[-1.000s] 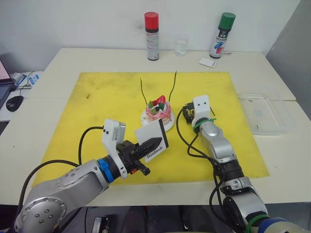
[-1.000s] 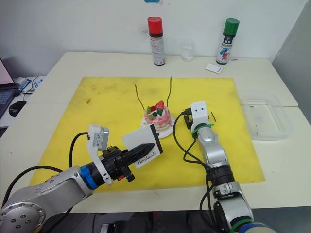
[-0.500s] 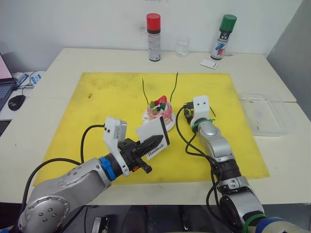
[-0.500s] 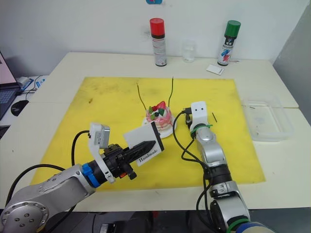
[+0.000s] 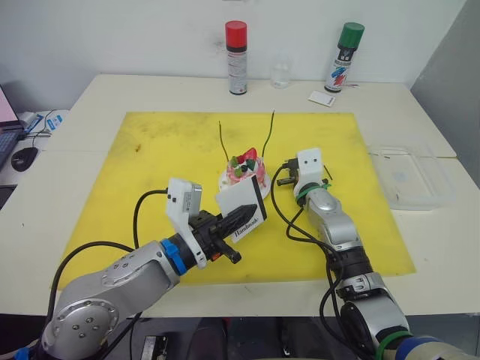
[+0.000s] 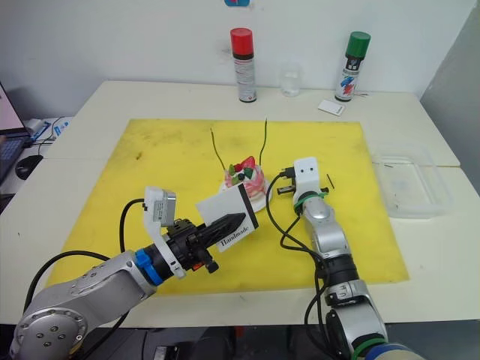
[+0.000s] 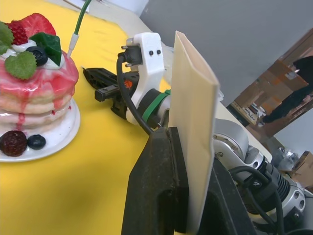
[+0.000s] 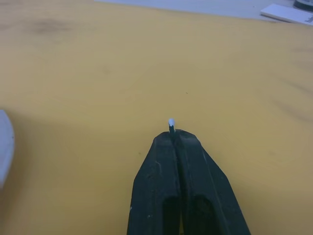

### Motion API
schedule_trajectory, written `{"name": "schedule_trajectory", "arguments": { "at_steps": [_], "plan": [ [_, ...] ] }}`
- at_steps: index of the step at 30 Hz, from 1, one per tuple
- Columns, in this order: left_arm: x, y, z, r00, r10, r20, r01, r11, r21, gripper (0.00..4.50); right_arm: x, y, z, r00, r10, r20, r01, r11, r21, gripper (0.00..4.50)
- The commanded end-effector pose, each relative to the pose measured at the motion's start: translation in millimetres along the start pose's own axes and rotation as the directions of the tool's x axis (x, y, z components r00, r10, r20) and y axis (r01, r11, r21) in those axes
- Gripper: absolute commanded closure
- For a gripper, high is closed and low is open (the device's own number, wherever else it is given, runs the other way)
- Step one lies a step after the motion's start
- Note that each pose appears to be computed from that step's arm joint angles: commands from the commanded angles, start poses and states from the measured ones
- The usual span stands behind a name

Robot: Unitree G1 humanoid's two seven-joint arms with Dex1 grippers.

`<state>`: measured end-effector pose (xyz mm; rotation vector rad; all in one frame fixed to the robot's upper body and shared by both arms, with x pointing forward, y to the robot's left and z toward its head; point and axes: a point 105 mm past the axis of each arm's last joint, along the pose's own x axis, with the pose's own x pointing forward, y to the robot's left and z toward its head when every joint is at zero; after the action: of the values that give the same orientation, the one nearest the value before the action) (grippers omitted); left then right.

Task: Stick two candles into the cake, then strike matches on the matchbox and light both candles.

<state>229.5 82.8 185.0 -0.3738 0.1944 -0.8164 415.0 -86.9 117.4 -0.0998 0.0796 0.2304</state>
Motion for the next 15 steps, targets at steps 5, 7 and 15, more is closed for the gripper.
{"name": "schedule_trajectory", "arguments": {
  "at_steps": [5, 7, 15],
  "plan": [
    [-1, 1, 4, 1.0, 0.001, 0.022, -0.002, 1.0, 0.023, 4.5, -13, -20, 48, 0.982, 0.155, 0.104, -0.153, 0.988, -0.031, 4.46],
    [-1, 1, 3, 1.0, -0.005, 0.019, 0.004, 1.0, 0.021, 4.5, -25, -11, 63, 0.939, 0.321, 0.119, -0.313, 0.946, -0.083, 4.46],
    [-4, 6, -2, 1.0, -0.023, -0.007, 0.022, 0.999, -0.025, 4.5, -99, -8, 57, 0.586, 0.792, -0.173, -0.763, 0.466, -0.449, 4.46]
  ]
}}
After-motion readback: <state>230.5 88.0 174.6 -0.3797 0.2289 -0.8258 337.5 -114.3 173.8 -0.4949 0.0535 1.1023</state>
